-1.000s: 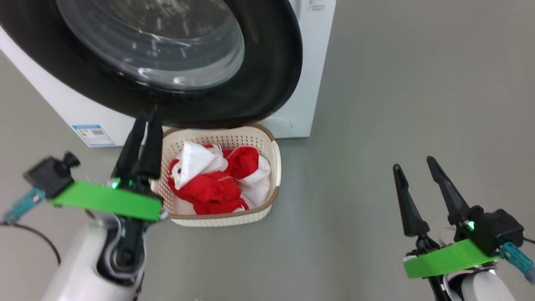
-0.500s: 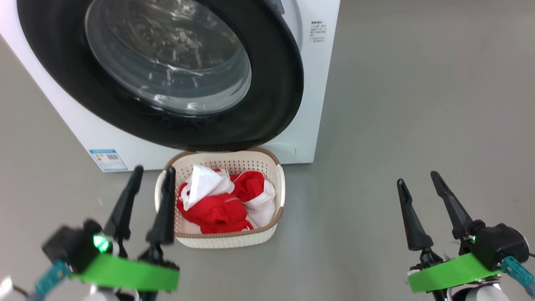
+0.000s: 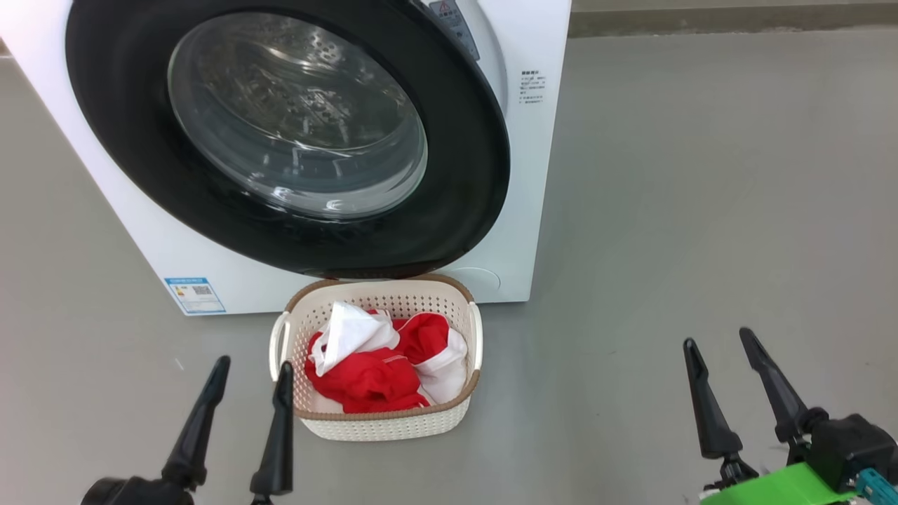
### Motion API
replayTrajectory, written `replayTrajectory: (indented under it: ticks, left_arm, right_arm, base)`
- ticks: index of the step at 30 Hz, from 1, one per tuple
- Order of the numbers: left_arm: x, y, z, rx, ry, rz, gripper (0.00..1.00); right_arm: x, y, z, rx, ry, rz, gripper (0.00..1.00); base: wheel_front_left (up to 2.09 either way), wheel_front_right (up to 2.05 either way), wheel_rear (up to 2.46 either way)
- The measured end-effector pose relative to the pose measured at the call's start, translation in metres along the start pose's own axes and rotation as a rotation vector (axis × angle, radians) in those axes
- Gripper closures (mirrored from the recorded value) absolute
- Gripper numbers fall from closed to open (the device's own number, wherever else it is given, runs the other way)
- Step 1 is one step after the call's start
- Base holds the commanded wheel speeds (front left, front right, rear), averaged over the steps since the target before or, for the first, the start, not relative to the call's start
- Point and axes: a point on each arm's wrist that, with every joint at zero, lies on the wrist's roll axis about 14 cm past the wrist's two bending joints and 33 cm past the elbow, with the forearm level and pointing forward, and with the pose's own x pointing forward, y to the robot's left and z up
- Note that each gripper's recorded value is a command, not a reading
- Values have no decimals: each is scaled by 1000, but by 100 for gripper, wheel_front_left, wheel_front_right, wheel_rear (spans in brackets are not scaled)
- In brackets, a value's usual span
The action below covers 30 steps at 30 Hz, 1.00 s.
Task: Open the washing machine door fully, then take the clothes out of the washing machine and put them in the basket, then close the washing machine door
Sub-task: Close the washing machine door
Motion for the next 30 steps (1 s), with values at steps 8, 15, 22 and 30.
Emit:
replayTrajectory:
  ticks: [8,15,22,30]
  left_arm:
    - [-7,9,3,22,-8,46,0]
    - [-7,8,2,16,-8,36,0]
    - [-8,7,2,16,-10,36,0]
    - [-10,8,3,22,-12,37,0]
  right_arm:
    - [-5,-6,0,7,1,-22,0]
    - [-5,-6,2,6,-5,-22,0]
    - [-2,-3,1,7,-4,-10,22]
    - [4,4,-7,11,21,13,100]
  base:
    - [0,0,0]
    - [0,0,0]
    - [0,0,0]
    - [0,0,0]
